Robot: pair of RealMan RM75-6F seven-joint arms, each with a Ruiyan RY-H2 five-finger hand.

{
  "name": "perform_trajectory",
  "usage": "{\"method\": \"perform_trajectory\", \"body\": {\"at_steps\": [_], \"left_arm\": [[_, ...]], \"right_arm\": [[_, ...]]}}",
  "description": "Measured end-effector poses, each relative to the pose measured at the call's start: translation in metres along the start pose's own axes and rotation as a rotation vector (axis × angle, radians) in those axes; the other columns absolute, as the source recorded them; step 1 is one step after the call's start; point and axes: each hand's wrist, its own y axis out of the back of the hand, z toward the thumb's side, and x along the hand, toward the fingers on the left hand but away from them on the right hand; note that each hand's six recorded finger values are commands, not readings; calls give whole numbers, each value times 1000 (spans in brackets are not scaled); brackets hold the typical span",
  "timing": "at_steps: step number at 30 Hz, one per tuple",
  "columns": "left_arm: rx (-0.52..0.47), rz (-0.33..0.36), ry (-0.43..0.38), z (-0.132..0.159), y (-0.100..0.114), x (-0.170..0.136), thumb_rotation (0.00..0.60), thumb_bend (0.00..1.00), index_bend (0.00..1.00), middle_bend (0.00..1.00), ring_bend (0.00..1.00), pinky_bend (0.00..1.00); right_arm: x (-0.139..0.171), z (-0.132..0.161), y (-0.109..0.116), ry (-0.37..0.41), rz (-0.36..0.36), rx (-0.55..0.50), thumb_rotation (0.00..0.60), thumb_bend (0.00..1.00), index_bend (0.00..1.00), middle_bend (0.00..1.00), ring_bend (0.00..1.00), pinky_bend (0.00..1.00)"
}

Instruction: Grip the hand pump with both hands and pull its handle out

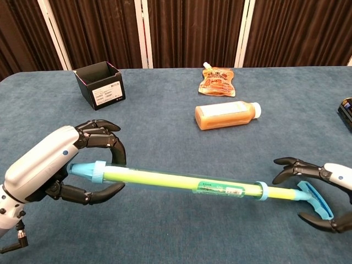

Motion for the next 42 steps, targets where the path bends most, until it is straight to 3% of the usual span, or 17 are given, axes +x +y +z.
{"method": "perform_trajectory", "body": {"at_steps": [5,13,23,26,42], "left_arm": [[7,-4,-2,-1,-1,1,600,482,707,573,379,197],[11,-3,3,-3,-1,1,600,483,711,573,379,197],[15,4,11,-7,1,2,600,482,717,573,379,197],[21,0,16,-9,1,1,600,482,717,573,379,197],[65,61,-5,-12,24,0,600,482,718,573,379,197]], "right_arm": [[1,-3,-8,-13,22,-8,600,434,272,0,0,0],[2,-7,-18,-30,43,-52,600,487,479,21,0,0],[-1,-14,-27,-46,53,-129,600,503,514,29,0,0],[0,-16,-28,-48,52,-131,600,510,565,32,0,0],[2,-5,-5,1,-51,-126,600,544,761,88,0,0]]}}
